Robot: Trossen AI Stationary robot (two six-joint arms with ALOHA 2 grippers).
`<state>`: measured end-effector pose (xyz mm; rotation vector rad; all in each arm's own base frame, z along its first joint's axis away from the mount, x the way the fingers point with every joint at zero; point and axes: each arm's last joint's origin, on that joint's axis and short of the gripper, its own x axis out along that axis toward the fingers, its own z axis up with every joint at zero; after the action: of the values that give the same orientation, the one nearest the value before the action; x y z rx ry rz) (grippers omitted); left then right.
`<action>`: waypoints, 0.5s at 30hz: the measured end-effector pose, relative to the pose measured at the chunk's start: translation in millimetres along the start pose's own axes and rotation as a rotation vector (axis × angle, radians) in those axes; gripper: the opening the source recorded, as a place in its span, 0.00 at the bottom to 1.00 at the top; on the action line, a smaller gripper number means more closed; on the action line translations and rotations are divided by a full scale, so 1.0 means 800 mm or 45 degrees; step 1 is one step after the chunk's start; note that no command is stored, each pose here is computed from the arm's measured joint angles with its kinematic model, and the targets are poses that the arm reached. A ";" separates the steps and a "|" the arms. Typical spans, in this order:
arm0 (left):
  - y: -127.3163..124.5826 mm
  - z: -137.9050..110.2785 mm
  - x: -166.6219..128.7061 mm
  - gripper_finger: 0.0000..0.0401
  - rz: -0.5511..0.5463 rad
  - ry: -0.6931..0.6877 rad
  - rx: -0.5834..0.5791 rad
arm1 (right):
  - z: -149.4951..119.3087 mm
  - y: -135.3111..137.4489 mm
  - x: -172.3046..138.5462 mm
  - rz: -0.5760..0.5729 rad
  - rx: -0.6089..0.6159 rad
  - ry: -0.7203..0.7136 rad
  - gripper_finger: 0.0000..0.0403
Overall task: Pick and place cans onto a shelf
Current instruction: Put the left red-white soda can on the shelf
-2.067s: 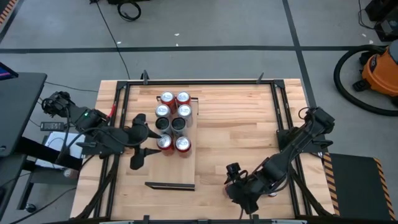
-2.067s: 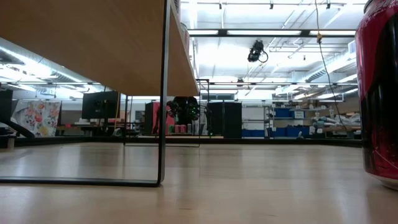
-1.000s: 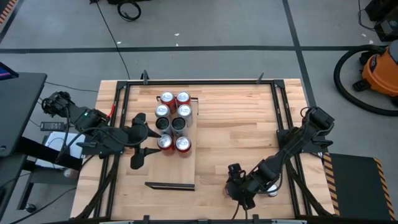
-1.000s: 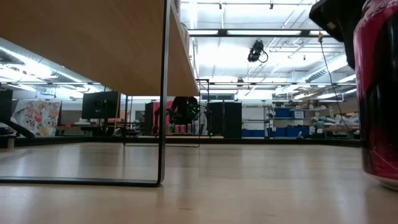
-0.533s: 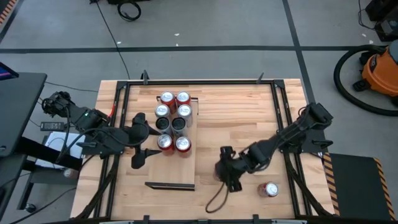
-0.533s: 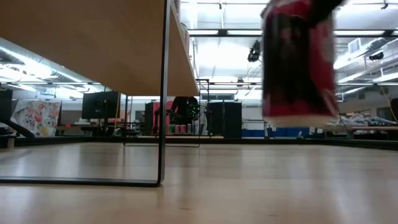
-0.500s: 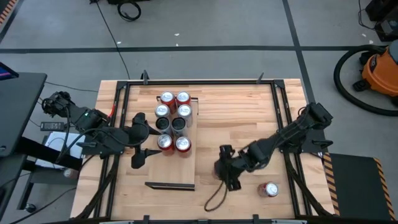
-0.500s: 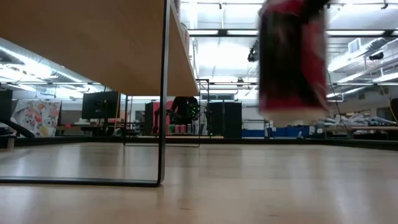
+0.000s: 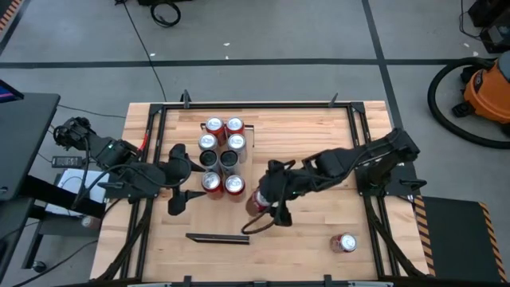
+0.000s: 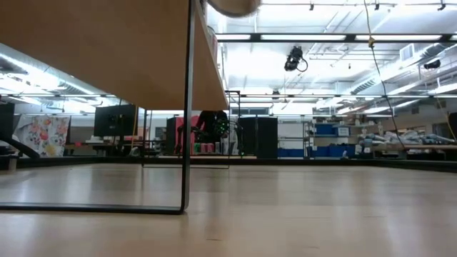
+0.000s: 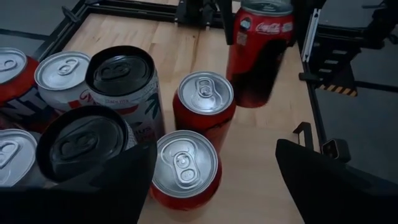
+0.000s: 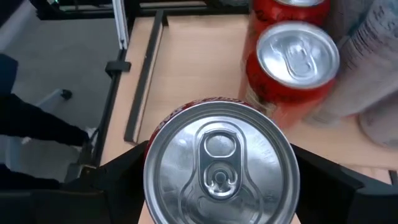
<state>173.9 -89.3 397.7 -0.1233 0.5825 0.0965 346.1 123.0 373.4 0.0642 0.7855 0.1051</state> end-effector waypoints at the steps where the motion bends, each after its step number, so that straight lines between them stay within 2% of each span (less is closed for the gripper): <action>1: 0.000 0.000 0.000 0.85 0.000 0.001 0.011 | 0.005 0.001 0.001 -0.001 0.002 -0.005 0.80; 9: 0.005 0.000 -0.001 0.85 0.015 0.008 0.015 | 0.036 0.018 0.027 -0.022 0.002 0.079 0.80; 15: 0.010 -0.001 -0.008 0.85 0.008 0.004 0.013 | 0.051 0.027 0.046 -0.012 0.020 0.044 0.80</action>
<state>167.0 -82.1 400.2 -0.1117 0.5866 0.0995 399.6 147.8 378.5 0.0734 0.8215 0.0917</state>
